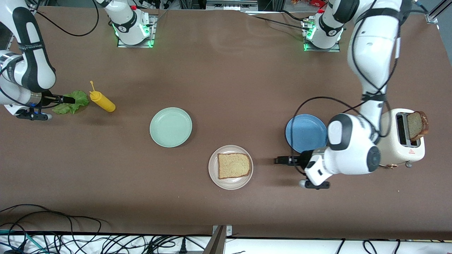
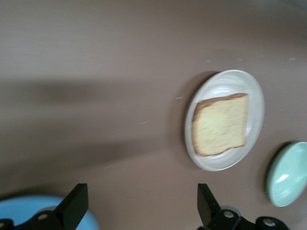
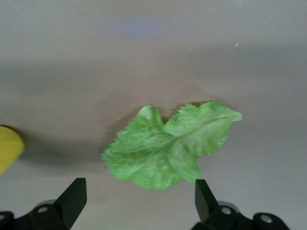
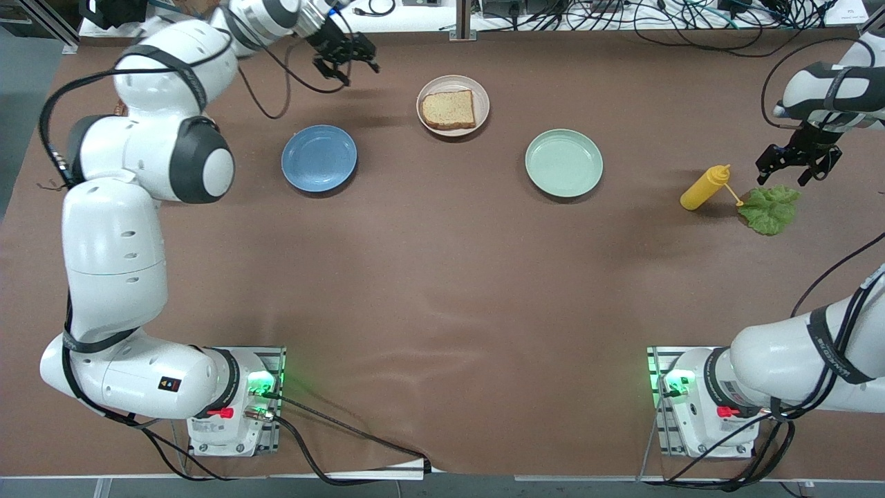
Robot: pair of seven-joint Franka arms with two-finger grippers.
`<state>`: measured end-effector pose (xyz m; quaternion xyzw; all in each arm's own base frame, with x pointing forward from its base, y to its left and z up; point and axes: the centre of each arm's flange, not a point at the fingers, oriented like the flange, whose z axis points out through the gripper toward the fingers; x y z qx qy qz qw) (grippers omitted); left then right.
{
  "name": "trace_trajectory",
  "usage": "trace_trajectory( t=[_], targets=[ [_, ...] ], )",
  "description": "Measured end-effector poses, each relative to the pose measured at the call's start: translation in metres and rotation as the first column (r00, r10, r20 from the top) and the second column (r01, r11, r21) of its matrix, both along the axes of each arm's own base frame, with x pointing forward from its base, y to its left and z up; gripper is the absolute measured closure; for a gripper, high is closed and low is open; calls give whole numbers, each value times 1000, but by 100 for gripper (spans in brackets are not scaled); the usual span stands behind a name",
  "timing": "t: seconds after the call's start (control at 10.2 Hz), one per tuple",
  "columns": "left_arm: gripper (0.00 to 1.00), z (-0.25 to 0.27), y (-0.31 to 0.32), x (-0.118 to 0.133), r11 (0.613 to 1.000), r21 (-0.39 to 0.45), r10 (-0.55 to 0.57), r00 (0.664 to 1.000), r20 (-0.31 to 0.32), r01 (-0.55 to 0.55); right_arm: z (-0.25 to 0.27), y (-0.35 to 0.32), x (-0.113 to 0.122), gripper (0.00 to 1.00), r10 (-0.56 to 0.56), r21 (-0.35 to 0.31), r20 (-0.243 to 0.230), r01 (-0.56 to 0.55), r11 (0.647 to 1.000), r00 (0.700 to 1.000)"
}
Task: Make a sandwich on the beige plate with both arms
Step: 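Release the bread on the beige plate while the right gripper reaches the lettuce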
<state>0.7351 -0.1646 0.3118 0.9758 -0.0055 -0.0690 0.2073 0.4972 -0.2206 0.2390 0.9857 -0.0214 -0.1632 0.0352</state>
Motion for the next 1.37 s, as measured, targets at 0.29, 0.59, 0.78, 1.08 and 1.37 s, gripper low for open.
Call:
trace_trajectory(
  t=[0.29, 0.59, 0.78, 1.08, 1.37],
  targets=[
    [0, 58, 79, -11, 965, 257, -51, 998, -37, 59, -22, -2, 3, 0, 46, -27, 11, -45, 999, 999],
    [0, 125, 149, -20, 921, 389, -10, 1000, 13, 4, -44, -2, -3, 0, 50, -25, -2, -50, 998, 999],
    [0, 160, 204, -32, 914, 400, 63, 998, 26, -68, -51, -3, -6, 0, 50, -22, -17, -50, 998, 999],
    [0, 178, 257, -45, 910, 402, 96, 995, 27, -99, -57, -3, -9, 0, 51, -18, -30, -51, 999, 998],
    [0, 177, 293, -51, 904, 422, 64, 998, 20, -66, -60, -3, -10, 29, 51, -16, -35, -51, 999, 998]
  ],
)
